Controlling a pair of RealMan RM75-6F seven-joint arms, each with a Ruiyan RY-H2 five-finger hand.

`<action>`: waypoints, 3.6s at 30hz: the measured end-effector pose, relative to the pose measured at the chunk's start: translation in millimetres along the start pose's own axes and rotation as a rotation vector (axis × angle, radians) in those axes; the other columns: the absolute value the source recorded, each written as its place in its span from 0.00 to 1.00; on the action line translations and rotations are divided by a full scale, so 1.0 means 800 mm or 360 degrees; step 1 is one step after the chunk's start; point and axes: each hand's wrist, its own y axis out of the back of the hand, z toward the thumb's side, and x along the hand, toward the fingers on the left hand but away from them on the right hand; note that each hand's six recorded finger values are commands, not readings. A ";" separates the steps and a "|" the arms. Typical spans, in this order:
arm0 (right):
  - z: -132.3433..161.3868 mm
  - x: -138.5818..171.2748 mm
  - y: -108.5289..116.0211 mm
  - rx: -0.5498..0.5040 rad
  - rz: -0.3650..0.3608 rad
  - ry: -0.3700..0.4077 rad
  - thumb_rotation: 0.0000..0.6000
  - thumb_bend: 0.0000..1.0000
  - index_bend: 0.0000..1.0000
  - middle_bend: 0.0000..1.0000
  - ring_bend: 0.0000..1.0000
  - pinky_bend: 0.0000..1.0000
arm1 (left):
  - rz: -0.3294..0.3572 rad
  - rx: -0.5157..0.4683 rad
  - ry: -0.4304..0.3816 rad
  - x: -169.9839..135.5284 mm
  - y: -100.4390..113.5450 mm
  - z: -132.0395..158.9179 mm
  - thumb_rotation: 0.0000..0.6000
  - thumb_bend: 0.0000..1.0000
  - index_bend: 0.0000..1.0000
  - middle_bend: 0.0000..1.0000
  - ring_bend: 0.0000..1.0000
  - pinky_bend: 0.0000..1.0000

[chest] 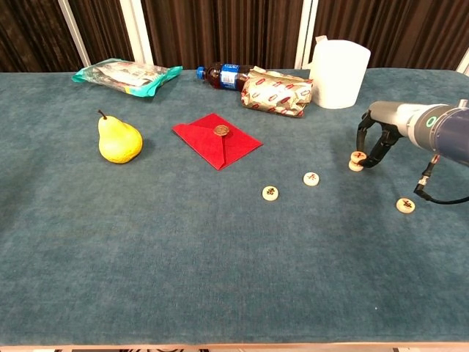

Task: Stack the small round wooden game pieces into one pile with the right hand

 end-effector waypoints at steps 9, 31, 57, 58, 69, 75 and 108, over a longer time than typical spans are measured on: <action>-0.002 -0.001 -0.002 0.0006 0.0013 -0.0010 1.00 0.39 0.49 0.00 0.01 0.04 | -0.0002 0.0000 0.0012 0.000 0.000 -0.001 1.00 0.16 0.11 0.00 0.00 0.01; -0.002 0.003 -0.004 -0.0006 0.0031 0.0002 1.00 0.39 0.49 0.00 0.01 0.04 | -0.0003 0.0000 0.0015 0.001 0.000 -0.001 1.00 0.16 0.11 0.00 0.00 0.01; 0.006 0.012 0.005 -0.0042 0.0018 0.0043 1.00 0.39 0.40 0.00 0.01 0.02 | 0.0006 -0.0003 0.0027 0.001 0.001 -0.002 1.00 0.16 0.11 0.00 0.00 0.01; 0.007 0.014 0.007 -0.0045 0.0015 0.0055 1.00 0.39 0.39 0.00 0.01 0.01 | 0.0006 -0.0002 0.0028 0.002 0.001 -0.002 1.00 0.16 0.11 0.00 0.00 0.01; 0.030 0.082 0.023 0.0025 -0.0078 0.0320 1.00 0.39 0.36 0.00 0.00 0.00 | 0.0010 -0.0015 0.0024 0.002 0.002 -0.002 1.00 0.16 0.11 0.00 0.00 0.00; 0.021 0.110 0.013 0.0106 -0.0105 0.0366 1.00 0.39 0.36 0.00 0.00 0.00 | 0.0005 -0.0024 0.0017 0.002 0.002 -0.002 1.00 0.16 0.11 0.00 0.00 0.00; -0.075 0.119 -0.046 0.0027 -0.0048 0.0141 1.00 0.39 0.36 0.00 0.00 0.00 | 0.0018 -0.0019 0.0021 0.002 0.003 -0.001 1.00 0.16 0.11 0.00 0.00 0.00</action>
